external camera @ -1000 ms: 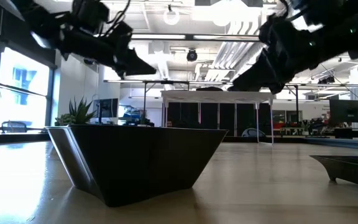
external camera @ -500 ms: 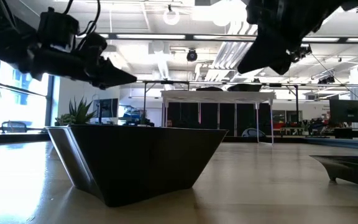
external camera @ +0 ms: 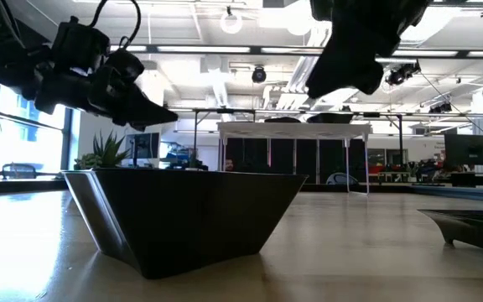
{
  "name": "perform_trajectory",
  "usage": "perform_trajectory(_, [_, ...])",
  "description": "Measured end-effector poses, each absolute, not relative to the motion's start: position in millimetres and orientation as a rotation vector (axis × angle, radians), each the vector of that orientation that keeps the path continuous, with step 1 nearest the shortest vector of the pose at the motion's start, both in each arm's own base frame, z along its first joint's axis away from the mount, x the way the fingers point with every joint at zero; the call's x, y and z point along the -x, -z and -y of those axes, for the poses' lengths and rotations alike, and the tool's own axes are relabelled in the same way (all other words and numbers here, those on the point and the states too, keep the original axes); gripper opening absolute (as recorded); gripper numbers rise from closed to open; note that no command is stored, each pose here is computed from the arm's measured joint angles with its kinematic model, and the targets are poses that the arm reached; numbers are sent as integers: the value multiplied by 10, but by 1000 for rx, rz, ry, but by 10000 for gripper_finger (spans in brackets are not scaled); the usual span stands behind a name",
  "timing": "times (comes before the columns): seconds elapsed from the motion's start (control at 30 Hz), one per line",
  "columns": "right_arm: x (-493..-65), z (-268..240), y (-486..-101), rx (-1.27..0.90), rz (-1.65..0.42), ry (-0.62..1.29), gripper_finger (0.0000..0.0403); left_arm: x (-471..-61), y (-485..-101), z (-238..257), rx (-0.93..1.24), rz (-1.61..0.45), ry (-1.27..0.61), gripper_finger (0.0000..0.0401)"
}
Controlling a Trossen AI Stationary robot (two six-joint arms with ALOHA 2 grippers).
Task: Pick & Place Mini shaped plates
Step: Stack the leaf shaped plate on top of the stacked leaf shaped plates on the shelf
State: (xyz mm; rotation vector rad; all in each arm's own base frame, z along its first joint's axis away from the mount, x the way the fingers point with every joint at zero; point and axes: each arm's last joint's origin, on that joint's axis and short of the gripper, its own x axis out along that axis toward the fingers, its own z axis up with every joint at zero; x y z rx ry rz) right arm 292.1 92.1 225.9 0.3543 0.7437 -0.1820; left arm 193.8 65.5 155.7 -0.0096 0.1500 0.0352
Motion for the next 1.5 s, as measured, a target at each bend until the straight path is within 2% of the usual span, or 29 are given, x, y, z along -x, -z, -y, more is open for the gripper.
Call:
perform_trajectory(0.2, [-2878, -983, -2295, -388, -838, 140, 110, -1938, -1550, -656, 11, -158, -37, 5])
perform_trajectory(0.37, [-2694, -1122, -2249, -483, -1090, 73, 119, -1938, -1549, -656, 11, -158, -38, 5])
perform_trajectory(0.53, [-2332, -1375, -2154, -487, -1422, 4, 118, -1938, -1549, -658, 10, -159, -45, 5])
perform_trajectory(0.67, [-2105, -1611, -2066, -472, -1544, -107, 119, -1938, -1549, -659, 10, -159, -47, 5])
perform_trajectory(0.83, [-1951, -1795, -2000, -413, -1579, -225, 117, -1938, -1548, -660, 10, -159, -49, 5])
perform_trajectory(1.13, [-1871, -1772, -1766, -292, -1550, -382, 115, -1938, -1546, -664, 9, -161, -65, 5])
perform_trajectory(1.5, [-1753, -1677, -1467, -207, -1531, -525, 80, -1939, -1546, -664, 14, -162, -67, 5])
